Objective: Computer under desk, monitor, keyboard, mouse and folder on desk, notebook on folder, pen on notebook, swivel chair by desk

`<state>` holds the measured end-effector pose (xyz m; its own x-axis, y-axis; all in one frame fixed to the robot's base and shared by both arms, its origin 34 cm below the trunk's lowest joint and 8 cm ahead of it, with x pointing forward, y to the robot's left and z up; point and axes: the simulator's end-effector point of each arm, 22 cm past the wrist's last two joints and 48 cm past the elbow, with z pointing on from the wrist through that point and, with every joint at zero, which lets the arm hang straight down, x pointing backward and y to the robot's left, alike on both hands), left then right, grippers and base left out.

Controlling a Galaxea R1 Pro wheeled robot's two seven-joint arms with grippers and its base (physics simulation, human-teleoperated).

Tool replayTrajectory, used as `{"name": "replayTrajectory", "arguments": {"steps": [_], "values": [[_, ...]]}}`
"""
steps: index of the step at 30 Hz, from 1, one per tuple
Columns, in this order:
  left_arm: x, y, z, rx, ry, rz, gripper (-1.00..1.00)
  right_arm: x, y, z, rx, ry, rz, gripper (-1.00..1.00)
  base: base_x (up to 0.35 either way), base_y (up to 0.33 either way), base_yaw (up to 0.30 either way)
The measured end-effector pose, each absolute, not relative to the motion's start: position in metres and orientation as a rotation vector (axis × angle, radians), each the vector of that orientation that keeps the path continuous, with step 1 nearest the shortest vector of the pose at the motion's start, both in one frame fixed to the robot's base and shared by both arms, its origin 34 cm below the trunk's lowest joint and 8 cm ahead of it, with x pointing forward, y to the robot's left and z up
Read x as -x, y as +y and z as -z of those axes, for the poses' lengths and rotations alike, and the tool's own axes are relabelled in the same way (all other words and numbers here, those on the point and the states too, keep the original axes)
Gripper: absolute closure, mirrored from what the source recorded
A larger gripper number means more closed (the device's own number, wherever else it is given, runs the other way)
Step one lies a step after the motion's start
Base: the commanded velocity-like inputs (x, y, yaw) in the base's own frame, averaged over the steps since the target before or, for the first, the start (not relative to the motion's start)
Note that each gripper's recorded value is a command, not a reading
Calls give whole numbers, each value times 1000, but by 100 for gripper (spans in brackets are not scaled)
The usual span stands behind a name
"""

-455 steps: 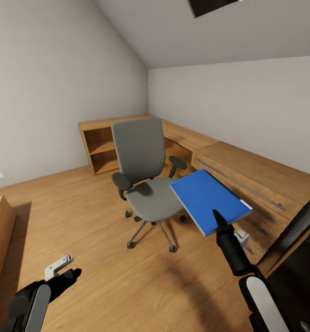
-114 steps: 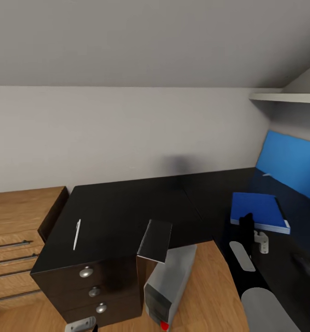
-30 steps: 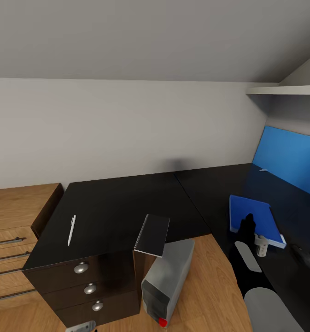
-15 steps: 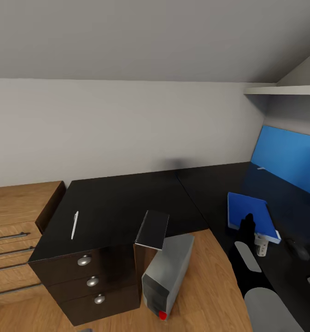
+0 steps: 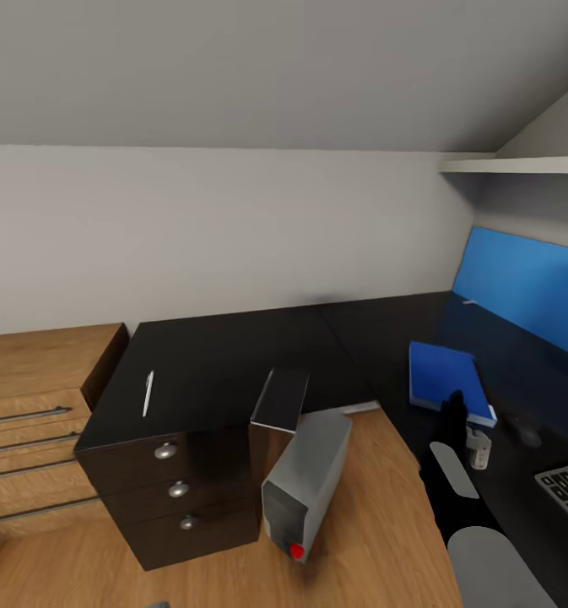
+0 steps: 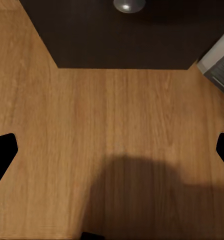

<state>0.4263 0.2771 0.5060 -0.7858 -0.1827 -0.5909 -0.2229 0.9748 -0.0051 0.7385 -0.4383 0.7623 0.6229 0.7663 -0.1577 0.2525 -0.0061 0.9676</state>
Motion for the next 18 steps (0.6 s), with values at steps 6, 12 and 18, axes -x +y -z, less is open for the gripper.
{"name": "replayTrajectory", "arguments": {"steps": [6, 12, 18], "values": [[-426, 277, -506, 284, 2496, -86, -100, -738, -438, -762, -1569, 875, -500, -100, -268, 0, 0], [-426, 277, -506, 283, 2495, -86, -100, -738, -438, -763, -1569, 875, -501, -100, -122, 0, 0], [-426, 277, -506, 283, 2496, -86, -100, -739, -438, -762, -1569, 875, -501, -100, -252, 0, 0]]}}
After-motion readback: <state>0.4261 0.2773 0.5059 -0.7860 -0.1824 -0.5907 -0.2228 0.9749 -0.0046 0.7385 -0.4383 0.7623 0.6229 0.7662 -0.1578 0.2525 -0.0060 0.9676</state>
